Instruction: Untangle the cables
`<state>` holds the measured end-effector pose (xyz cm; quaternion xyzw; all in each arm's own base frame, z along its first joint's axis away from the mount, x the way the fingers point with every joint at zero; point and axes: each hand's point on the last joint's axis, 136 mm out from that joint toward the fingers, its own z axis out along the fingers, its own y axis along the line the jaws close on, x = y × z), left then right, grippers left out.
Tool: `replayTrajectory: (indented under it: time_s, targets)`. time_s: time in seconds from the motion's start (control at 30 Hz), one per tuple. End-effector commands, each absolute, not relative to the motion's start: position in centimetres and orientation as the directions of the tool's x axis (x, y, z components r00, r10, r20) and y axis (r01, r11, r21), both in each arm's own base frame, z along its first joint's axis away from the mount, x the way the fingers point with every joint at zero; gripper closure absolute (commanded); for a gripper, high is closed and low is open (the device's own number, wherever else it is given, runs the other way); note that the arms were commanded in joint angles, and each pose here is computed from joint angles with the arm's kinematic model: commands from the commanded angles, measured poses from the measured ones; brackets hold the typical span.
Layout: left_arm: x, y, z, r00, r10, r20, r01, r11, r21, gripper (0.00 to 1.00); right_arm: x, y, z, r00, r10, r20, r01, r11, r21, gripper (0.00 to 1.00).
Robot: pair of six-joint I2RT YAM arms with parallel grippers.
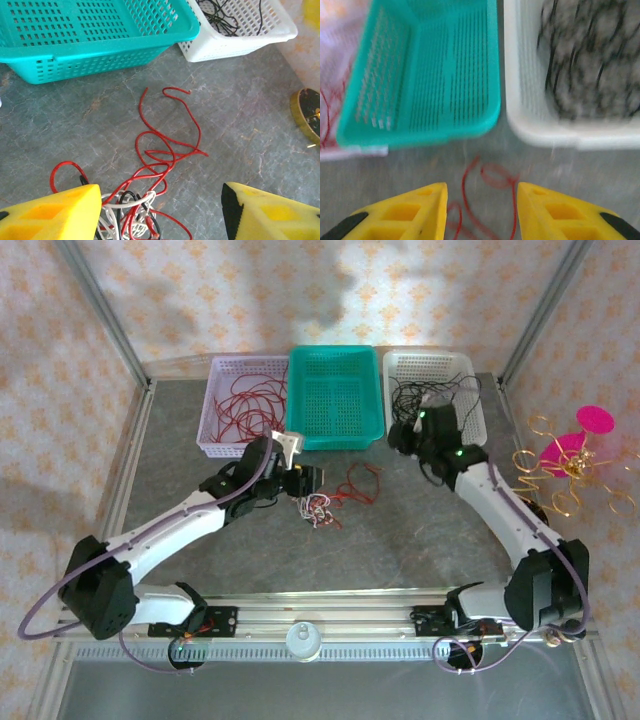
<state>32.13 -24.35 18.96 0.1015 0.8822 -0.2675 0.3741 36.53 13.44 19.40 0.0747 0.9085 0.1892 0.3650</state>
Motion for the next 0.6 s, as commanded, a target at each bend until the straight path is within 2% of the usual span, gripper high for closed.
replayTrajectory:
  time_s: [0.0,0.2,0.4,0.47,0.57]
  targets:
    - [32.8,-25.5,19.7,-0.69,0.03,-0.724,0.43,0.821,-0.376,0.34,32.7,15.8,15.0,-0.803,0.378,-0.46,0.112,0.855,0.507,0.58]
    - [33.8,-26.6,18.9,-0.693,0.067,-0.717,0.456,0.812,-0.364,0.34,31.0,16.2,10.4,-0.824,0.365,-0.434,0.136,0.87,0.473,0.57]
    - [34.1,-26.9,18.4,-0.695,0.1,-0.712,0.472,0.811,-0.346,0.34,32.6,16.0,8.4,-0.828,0.389,-0.403,0.203,0.879,0.431,0.54]
    - [34.0,-26.8,18.3,-0.696,0.105,-0.711,0.473,0.812,-0.343,0.34,33.3,15.5,8.3,-0.808,0.415,-0.419,0.237,0.879,0.414,0.54]
    - [33.8,-26.8,17.9,-0.701,0.105,-0.706,0.471,0.811,-0.347,0.34,34.6,15.9,8.4,-0.802,0.379,-0.462,0.194,0.896,0.4,0.58]
